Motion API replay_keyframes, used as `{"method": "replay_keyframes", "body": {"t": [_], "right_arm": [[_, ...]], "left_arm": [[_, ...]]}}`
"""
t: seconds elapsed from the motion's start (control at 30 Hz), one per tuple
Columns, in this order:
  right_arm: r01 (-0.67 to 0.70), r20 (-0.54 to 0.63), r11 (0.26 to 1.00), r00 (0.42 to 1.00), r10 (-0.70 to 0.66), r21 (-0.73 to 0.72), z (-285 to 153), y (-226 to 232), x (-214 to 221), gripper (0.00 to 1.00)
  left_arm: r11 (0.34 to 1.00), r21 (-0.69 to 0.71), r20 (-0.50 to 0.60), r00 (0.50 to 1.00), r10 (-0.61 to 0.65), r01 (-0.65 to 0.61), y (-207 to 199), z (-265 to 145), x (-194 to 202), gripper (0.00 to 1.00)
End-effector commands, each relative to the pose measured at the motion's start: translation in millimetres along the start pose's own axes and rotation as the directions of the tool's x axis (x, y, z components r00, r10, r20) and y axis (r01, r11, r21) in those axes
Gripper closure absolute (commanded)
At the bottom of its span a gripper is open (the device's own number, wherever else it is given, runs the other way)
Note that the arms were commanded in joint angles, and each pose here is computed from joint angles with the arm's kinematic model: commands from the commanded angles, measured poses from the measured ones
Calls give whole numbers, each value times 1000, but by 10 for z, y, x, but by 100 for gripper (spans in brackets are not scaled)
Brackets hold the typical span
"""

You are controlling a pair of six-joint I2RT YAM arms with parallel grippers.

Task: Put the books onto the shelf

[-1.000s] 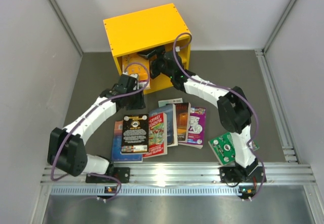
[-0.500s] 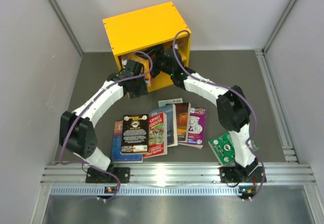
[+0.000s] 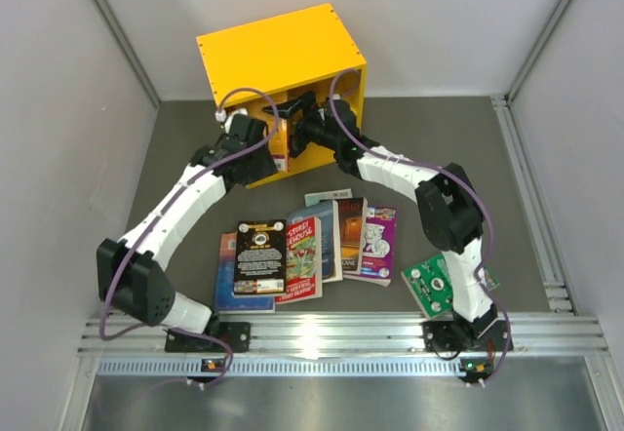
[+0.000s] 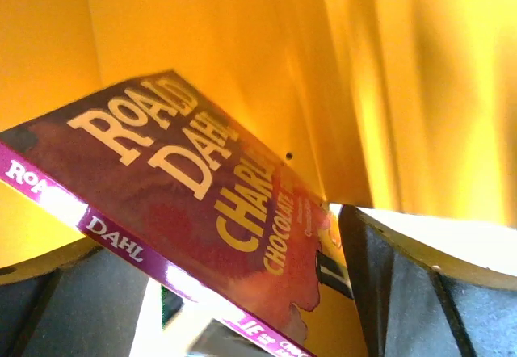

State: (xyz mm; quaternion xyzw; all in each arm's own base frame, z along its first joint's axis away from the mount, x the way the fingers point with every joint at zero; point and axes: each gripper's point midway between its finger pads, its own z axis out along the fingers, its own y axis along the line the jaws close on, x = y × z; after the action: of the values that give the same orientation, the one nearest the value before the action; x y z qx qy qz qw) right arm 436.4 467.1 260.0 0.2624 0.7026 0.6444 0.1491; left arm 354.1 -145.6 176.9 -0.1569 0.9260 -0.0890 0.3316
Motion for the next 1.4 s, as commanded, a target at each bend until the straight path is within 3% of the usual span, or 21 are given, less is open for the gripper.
{"method": "replay_keyframes", "body": {"t": [0.0, 0.17, 0.3, 0.47, 0.63, 0.83, 0.97, 1.1, 1.37], "right_arm": [[-134, -112, 985, 986, 122, -110, -196, 420, 288, 9], [-210, -116, 963, 974, 193, -167, -182, 558, 214, 9], [-226, -97, 958, 973, 212, -178, -123, 661, 68, 9], [-221, -76, 960, 975, 210, -175, -101, 696, -80, 9], [-219, -60, 965, 975, 213, -141, -123, 567, -188, 10], [-205, -69, 973, 978, 199, -104, -133, 471, -184, 10], [-201, -69, 976, 978, 196, -78, -164, 403, -177, 10], [-200, -68, 977, 978, 195, -74, -199, 390, -187, 10], [-197, -101, 978, 977, 190, -69, -238, 411, -118, 10]], "left_arm": [[968, 201, 384, 898, -216, 147, -307, -703, -1044, 51], [952, 277, 419, 874, -245, 134, -433, -1038, -1186, 51], [951, 307, 449, 877, -174, 32, -554, -1327, -1177, 51], [949, 314, 491, 858, -153, -10, -361, -1680, -1086, 52], [906, 399, 479, 875, -75, -141, -407, -1874, -841, 62], [890, 426, 308, 951, 25, -161, -442, -1280, -268, 68], [871, 457, 251, 966, 69, -181, -578, -1077, -153, 73], [855, 477, 222, 970, 105, -201, -695, -902, -99, 74], [915, 369, 217, 972, 86, -163, -757, -363, -245, 72]]}}
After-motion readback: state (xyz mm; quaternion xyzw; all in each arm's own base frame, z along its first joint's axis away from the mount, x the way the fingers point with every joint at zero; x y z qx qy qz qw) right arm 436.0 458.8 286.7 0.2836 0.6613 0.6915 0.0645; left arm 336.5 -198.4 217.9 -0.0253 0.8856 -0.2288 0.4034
